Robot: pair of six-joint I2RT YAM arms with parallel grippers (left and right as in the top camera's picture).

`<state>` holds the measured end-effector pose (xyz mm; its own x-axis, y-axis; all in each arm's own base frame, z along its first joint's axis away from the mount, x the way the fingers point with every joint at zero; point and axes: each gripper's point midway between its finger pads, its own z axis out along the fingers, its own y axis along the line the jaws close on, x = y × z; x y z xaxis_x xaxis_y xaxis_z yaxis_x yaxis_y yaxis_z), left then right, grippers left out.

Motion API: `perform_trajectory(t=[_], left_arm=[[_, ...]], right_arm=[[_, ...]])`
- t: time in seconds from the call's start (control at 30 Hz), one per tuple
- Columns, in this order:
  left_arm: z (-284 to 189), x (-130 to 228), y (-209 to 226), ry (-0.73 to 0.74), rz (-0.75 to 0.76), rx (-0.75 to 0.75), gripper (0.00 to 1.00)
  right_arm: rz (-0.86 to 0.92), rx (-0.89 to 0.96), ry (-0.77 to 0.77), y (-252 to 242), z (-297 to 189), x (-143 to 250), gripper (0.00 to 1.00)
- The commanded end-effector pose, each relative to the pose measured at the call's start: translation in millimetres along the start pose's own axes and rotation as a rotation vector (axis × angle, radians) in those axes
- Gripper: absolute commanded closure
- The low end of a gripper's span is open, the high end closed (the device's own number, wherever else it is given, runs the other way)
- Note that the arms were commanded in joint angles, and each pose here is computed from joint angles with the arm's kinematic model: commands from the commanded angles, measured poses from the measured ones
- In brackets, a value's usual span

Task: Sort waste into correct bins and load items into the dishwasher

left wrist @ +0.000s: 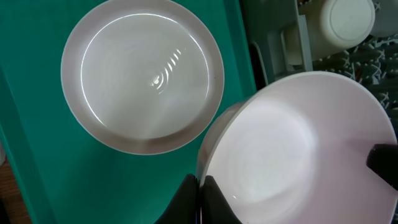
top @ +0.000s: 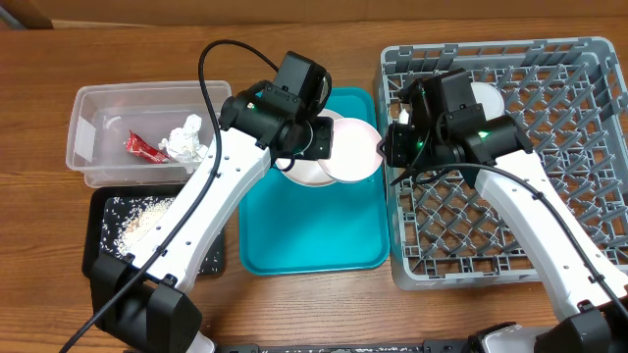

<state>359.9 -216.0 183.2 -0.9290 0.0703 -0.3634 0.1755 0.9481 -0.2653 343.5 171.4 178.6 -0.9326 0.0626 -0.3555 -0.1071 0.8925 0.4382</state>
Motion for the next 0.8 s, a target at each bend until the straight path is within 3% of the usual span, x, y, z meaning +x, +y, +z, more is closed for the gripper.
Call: perform_trajectory(t=[0.0,0.37,0.57,0.7,0.77], left_arm=[[-16.8,-8.2,-11.0,-0.047,0.029,0.035,0.96],[-17.0,-9.3,-13.9,-0.05,0.022,0.05,0.96],[-17.1,-8.7,-16.8,-0.045,0.023,0.068,0.96],[-17.2,-8.7,-16.5,-0.045,0.022,0.067,0.95],[-17.1,-8.4,-16.5,-0.044,0.023,0.067,0.74]], right_arm=[[0.0,-0.001,-0.022,2.5,-2.3,-7.0,0.83],[-0.004,-0.007,-0.035,3.8,-2.4,-10.3,0.86],[-0.007,-0.01,-0.043,4.6,-2.5,-12.1,0.96],[-0.01,-0.011,-0.049,4.9,-2.6,-13.6,0.96],[-0.013,-0.009,-0.061,5.0,-2.8,-16.6,0.96]])
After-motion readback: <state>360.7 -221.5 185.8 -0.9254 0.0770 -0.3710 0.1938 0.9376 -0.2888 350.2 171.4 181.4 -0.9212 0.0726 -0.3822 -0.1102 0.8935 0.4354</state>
